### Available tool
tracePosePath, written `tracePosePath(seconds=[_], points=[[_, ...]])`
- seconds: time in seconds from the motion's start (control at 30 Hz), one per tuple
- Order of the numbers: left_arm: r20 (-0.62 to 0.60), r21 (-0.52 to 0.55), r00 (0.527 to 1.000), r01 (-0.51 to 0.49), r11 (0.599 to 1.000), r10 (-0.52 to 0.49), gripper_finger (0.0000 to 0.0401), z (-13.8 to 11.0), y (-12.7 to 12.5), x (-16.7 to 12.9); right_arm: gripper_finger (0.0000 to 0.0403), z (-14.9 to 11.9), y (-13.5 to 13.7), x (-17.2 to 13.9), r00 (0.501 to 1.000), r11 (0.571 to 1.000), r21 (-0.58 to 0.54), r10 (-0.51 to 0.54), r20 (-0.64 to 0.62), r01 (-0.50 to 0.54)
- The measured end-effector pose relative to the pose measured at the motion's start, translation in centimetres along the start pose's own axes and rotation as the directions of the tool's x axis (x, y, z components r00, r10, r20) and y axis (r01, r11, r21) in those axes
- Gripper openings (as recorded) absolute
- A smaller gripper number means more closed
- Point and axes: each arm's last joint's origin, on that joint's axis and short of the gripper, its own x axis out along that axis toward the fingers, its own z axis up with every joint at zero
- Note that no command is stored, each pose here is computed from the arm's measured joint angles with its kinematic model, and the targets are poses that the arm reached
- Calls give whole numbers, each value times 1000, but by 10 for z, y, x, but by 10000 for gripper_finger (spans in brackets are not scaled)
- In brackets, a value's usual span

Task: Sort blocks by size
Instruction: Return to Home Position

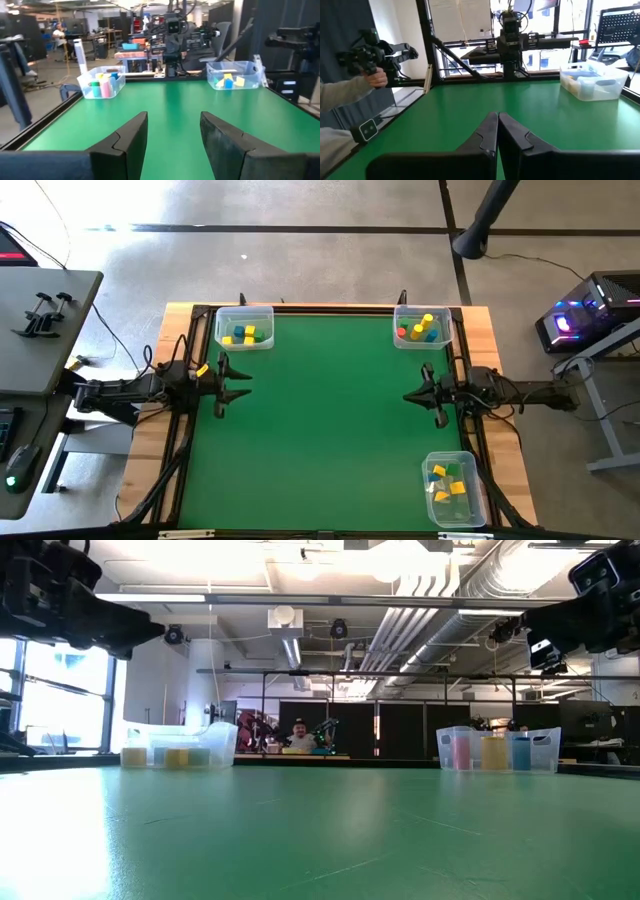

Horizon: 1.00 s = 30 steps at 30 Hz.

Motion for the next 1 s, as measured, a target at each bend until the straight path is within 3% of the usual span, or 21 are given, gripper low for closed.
tracePosePath(seconds=[0.13,0.37,0.67,0.83,1.0], points=[[6,18,999,35,999,-35,141,1,-1,0,0,0,1,0,1000,1000,0,7,-1,-7],[-11,24,999,37,999,-36,10,-1,-1,1,0,0,1,0,1000,1000,0,3,-1,-3],[-18,-31,999,31,999,-31,1,-1,-1,2,0,0,0,0,1000,1000,1,-7,1,7],[-21,-47,1000,7,999,-8,1,-1,0,2,0,0,-1,0,999,996,79,-42,4,41],[-22,-49,1000,4,999,-5,0,-1,0,2,0,0,-1,0,998,998,27,-60,4,60]])
